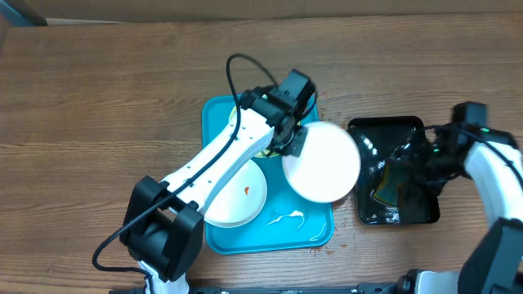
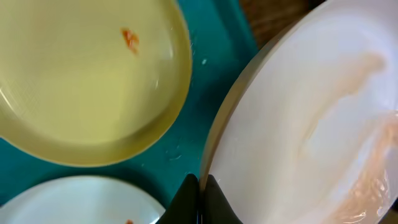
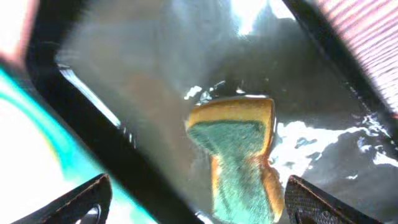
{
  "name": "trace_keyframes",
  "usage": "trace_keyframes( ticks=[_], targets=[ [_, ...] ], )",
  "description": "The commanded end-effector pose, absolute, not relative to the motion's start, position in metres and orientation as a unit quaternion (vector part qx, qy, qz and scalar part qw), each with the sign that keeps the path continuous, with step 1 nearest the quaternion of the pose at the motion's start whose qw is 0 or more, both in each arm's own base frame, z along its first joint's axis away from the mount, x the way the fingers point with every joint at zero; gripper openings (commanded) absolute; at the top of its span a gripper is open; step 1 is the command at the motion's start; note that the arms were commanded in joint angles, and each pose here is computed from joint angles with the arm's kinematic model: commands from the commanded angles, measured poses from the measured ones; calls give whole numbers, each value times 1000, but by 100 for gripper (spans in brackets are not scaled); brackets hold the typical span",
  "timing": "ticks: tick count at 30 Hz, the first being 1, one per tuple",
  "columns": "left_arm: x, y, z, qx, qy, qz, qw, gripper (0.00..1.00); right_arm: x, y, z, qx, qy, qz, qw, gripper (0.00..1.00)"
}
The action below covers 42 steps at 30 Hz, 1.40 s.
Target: Clean dirty plates on tray and stack at the side
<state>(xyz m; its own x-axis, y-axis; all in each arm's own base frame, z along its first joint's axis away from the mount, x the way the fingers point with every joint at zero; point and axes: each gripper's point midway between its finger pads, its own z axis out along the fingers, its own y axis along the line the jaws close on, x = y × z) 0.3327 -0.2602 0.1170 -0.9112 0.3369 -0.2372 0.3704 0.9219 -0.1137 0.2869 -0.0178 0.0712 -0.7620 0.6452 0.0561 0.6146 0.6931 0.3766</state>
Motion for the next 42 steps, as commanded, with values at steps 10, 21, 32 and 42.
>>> trace_keyframes(
  ticks=[10, 21, 32, 42],
  targets=[
    [385, -323, 202, 175, 919, -22, 353, 4, 278, -28, 92, 335, 921, 194, 51, 91],
    [390, -365, 239, 227, 830, 102, 499, 4, 269, -31, 89, 336, 924, 177, 37, 91],
    [386, -377, 225, 258, 816, 139, 499, 4, 266, -78, 103, 412, 891, 181, 62, 94],
    [366, -412, 261, 320, 745, 186, 555, 4, 265, -117, 129, 500, 809, 289, 112, 94]
  ],
)
